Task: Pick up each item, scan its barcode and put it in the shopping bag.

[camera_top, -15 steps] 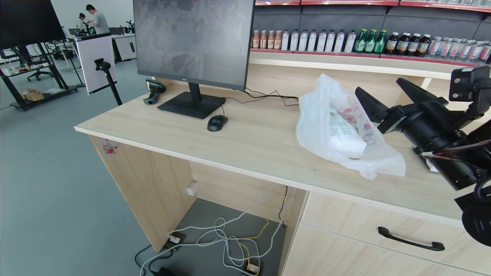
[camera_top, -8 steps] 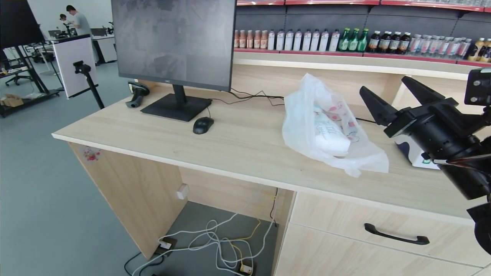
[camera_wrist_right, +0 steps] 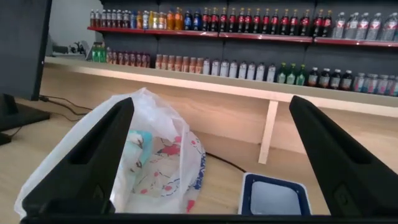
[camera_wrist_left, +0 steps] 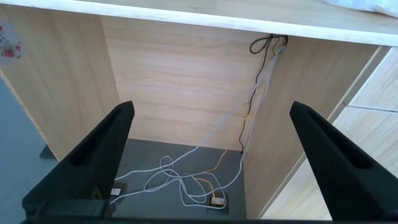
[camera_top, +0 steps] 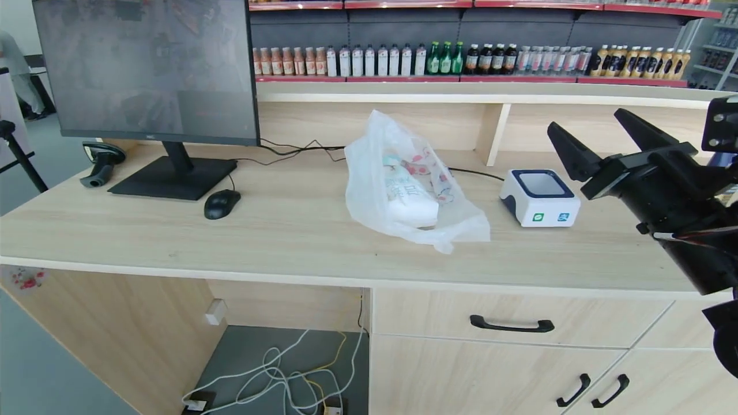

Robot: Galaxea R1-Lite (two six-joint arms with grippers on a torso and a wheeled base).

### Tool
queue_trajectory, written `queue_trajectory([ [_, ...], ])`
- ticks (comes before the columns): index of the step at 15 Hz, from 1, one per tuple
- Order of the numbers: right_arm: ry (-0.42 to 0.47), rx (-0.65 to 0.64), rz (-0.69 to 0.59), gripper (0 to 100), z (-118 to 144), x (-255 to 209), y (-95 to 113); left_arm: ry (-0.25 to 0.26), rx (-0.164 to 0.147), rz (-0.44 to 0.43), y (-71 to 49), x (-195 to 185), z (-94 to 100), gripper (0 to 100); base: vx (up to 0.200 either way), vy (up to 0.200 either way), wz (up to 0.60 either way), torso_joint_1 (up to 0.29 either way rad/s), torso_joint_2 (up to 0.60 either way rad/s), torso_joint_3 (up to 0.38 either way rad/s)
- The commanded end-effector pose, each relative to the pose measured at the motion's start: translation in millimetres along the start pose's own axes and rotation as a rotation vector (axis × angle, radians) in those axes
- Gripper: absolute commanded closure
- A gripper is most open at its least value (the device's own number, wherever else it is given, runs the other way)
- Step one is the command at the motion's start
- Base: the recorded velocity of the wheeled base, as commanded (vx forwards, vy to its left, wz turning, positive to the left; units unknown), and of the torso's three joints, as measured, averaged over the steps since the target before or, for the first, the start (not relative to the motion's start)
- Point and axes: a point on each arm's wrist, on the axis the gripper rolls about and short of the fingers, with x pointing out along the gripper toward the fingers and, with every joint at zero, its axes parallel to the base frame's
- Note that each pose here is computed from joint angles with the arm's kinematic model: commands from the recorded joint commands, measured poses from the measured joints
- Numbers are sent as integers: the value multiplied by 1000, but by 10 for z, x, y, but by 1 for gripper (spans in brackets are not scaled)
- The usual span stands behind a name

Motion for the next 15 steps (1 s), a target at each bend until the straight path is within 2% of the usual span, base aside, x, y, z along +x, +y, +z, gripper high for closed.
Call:
queue_trajectory([
  [1,44,1,-5,0,-44,-125,1,-1,0,1,0,0,1,0,0,-200,0,2,2,7],
  [4,119,17,-97,0,-117,-315,2,-1,-1,1,0,0,1,0,0,-200,0,4,2,7],
  [15,98,28,-144,0,-114,-236,-95,-1,0,1,0,0,1,0,0,-200,0,0,1,1],
])
